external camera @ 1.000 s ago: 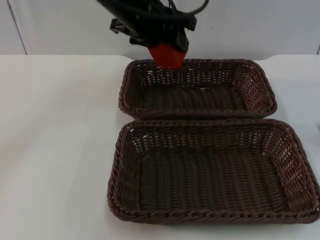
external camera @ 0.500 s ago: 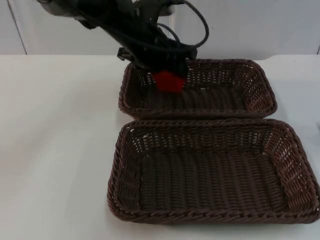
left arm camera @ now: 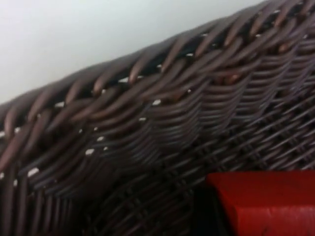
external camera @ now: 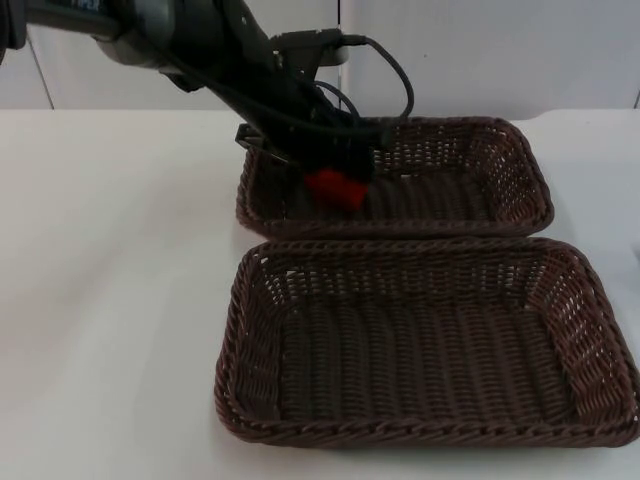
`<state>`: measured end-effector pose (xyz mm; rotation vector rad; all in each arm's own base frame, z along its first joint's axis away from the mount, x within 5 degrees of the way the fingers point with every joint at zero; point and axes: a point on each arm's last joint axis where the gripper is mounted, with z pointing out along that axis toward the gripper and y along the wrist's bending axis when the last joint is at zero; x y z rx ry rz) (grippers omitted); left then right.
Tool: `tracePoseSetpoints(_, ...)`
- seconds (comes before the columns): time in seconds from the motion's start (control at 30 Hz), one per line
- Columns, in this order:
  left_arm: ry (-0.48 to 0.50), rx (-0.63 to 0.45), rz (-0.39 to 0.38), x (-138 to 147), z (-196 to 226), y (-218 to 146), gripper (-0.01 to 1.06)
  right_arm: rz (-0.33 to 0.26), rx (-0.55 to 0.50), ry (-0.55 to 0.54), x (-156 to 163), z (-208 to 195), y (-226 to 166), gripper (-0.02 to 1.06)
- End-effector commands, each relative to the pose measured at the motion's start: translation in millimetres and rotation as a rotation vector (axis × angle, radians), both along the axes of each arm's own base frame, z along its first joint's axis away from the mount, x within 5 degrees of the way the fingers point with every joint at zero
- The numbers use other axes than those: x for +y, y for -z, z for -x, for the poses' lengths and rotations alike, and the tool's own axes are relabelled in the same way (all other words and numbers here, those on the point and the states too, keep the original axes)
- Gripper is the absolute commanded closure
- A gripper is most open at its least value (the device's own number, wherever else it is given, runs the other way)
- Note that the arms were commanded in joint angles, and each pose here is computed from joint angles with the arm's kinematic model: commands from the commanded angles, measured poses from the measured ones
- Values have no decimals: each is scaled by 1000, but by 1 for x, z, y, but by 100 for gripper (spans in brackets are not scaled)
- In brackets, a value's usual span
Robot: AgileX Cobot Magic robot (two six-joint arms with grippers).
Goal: Pick up one cube with the left hand and place it into the upper basket. Pick up one cube with the right hand and place it into the lower basket.
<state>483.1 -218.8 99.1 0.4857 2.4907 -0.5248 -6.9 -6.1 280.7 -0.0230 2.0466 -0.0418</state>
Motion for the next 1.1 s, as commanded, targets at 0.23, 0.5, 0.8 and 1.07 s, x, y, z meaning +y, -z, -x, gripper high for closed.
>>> tracePoseSetpoints(0.23,-15,0,27,-4,0,-2,58,9,0,5,0,0,1,-1)
tracePoseSetpoints(0.5,-1,3,41,-5,2,-17,27,9,0,5,0,0,1,-1)
tracePoseSetpoints(0.8,32,-67,75,-5,9,-80,27,9,0,5,0,0,1,-1)
tracePoseSetpoints(1.07,87,-121,52,0,22,-128,27,9,0,5,0,0,1,-1)
